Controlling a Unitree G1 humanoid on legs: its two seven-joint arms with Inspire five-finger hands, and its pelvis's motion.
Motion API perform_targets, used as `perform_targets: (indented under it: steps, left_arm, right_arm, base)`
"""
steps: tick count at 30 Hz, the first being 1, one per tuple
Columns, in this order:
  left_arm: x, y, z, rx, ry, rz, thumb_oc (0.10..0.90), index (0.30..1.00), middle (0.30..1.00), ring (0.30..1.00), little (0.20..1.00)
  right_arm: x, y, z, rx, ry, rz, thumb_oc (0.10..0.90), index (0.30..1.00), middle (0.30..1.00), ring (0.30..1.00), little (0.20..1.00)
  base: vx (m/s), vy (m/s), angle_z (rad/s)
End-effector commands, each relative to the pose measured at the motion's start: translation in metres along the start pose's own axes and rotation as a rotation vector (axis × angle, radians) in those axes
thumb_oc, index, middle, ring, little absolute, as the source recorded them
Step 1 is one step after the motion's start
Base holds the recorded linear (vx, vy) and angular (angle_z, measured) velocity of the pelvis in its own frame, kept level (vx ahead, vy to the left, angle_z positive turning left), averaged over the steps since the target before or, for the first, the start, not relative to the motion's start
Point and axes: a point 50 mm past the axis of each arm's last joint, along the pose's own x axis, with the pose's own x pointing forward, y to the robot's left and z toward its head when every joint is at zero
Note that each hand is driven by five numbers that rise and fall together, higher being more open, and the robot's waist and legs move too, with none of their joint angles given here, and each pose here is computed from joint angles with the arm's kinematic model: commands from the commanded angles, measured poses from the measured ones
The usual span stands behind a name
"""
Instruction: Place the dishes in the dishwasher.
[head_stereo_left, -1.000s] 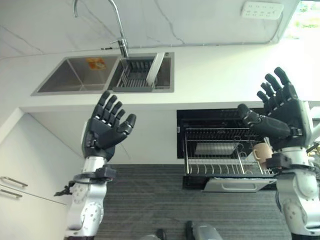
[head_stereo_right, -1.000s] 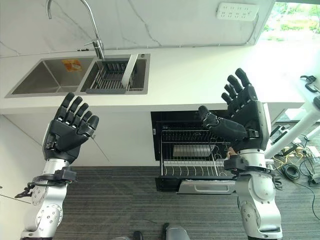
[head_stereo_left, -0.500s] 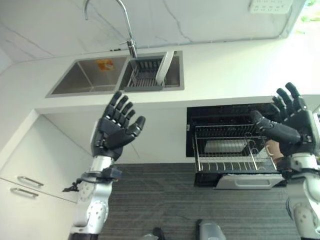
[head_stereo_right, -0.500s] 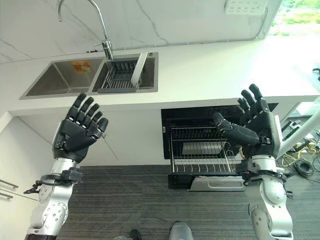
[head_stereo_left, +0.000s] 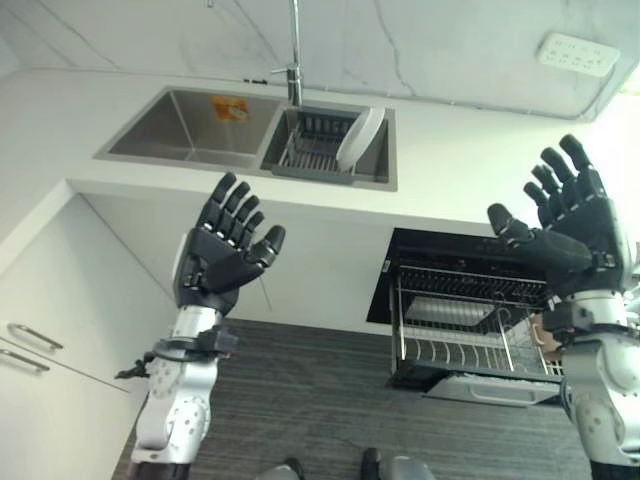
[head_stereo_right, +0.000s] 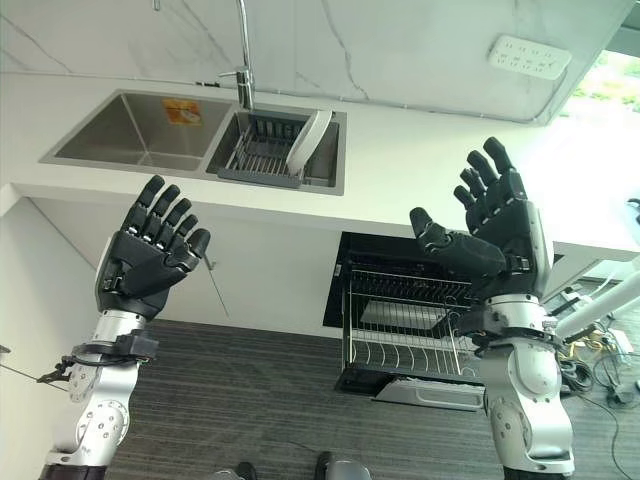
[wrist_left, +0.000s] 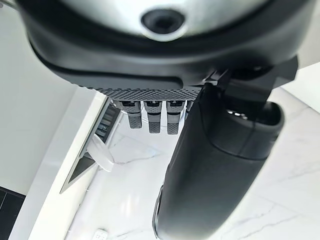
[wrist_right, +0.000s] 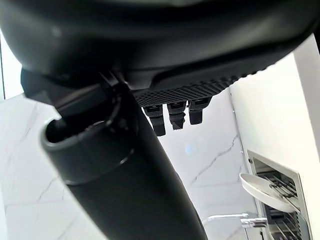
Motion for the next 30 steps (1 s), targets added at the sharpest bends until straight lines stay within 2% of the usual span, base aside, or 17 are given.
perform_targets:
  steps: [1,6,16,18,20,30]
  left_arm:
    - [0.013,-0.034,0.039,0.033,-0.179,-0.246,0.800,0.900,0.900,0.900,0.900]
    - [0.014,-0.037,0.039,-0.027,-0.170,-0.275,0.800,0.900,0.900,0.900,0.900]
    - [-0.001,-0.018,0.037,-0.028,-0.202,-0.223,0.800,0.900,0.900,0.900,0.900]
    - [0.003,-0.027,0.050,0.062,-0.247,-0.314,0.800,0.900,0.900,0.900,0.900]
    - [0.006,-0.034,0.060,0.072,-0.287,-0.381,0.800,0.900,0.900,0.900,0.900]
    - [0.018,-0.058,0.082,0.174,-0.410,-0.445,0.800,0.900,0.900,0.900,0.900]
  right_arm:
    - [0.010,0.005,0.044,0.000,-0.253,0.034,0.800,0.900,0.900,0.900,0.900]
    - [0.016,0.008,0.041,-0.020,-0.232,0.020,0.800,0.900,0.900,0.900,0.900]
    - [0.018,0.000,0.045,-0.035,-0.214,0.052,0.800,0.900,0.900,0.900,0.900]
    - [0.010,0.000,0.049,-0.024,-0.239,0.034,0.800,0.900,0.900,0.900,0.900]
    - [0.006,0.001,0.050,-0.017,-0.255,0.012,0.800,0.900,0.900,0.900,0.900]
    - [0.003,0.012,0.038,-0.043,-0.249,-0.015,0.800,0.900,0.900,0.900,0.900]
  base:
    - [0.08,-0.200,-0.10]
    - [0.10,0.052,0.07]
    - [0.26,0.378,-0.31]
    - [0.37,0.478,-0.16]
    - [0.24,0.349,-0.06]
    - [0.20,0.239,0.28]
